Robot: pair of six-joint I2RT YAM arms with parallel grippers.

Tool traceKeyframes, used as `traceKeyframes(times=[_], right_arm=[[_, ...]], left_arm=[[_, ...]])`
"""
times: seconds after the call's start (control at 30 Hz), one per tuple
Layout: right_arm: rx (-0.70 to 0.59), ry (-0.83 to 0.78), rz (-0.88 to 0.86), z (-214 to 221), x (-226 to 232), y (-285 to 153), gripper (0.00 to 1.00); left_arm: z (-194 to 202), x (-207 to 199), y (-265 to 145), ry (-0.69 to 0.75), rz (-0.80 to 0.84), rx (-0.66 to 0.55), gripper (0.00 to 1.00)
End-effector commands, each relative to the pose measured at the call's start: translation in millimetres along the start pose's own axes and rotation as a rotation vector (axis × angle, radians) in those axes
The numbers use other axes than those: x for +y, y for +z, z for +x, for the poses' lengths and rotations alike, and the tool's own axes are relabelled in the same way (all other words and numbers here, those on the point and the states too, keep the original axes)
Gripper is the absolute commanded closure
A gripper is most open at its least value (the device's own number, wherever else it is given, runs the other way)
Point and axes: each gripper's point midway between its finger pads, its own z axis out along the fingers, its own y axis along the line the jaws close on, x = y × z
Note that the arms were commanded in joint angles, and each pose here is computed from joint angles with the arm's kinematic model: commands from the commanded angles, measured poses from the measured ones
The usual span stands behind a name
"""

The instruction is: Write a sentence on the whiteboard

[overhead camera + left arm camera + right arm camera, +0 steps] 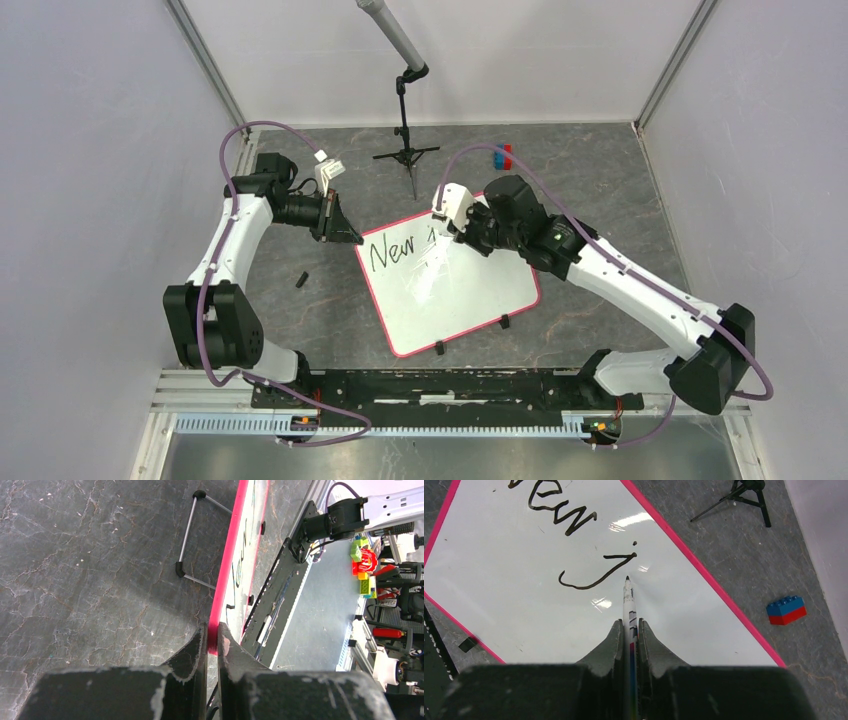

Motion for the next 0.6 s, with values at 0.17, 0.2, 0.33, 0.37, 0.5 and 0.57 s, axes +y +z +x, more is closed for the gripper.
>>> traceKeyframes(times=[0.17, 0.2, 0.33, 0.37, 0.5, 0.57], right_arm=[[-0.018, -0.011, 0.027, -5, -8, 6, 1.00], [-0.018, -0.011, 0.023, -6, -8, 7, 1.00], [-0.015, -0.006, 0.007, -5, -5, 9, 1.00], [-0.013, -0.005, 0.001, -3, -3, 10, 1.00], [0.003, 0.000, -0.019, 6, 3, 12, 1.00], [0.008, 0.003, -0.025, 9, 6, 12, 1.00]], left_arm=[[8, -2, 7, 0.029, 0.014, 0.031, 0.98], [8, -2, 7, 0.028, 0.014, 0.031, 0.98], [8, -2, 7, 0.028, 0.013, 0.032, 0.98], [8, -2, 7, 0.029, 0.013, 0.032, 0.98], [8, -1, 7, 0.028, 0.013, 0.032, 0.98], [8, -1, 7, 0.028, 0.013, 0.032, 0.98]])
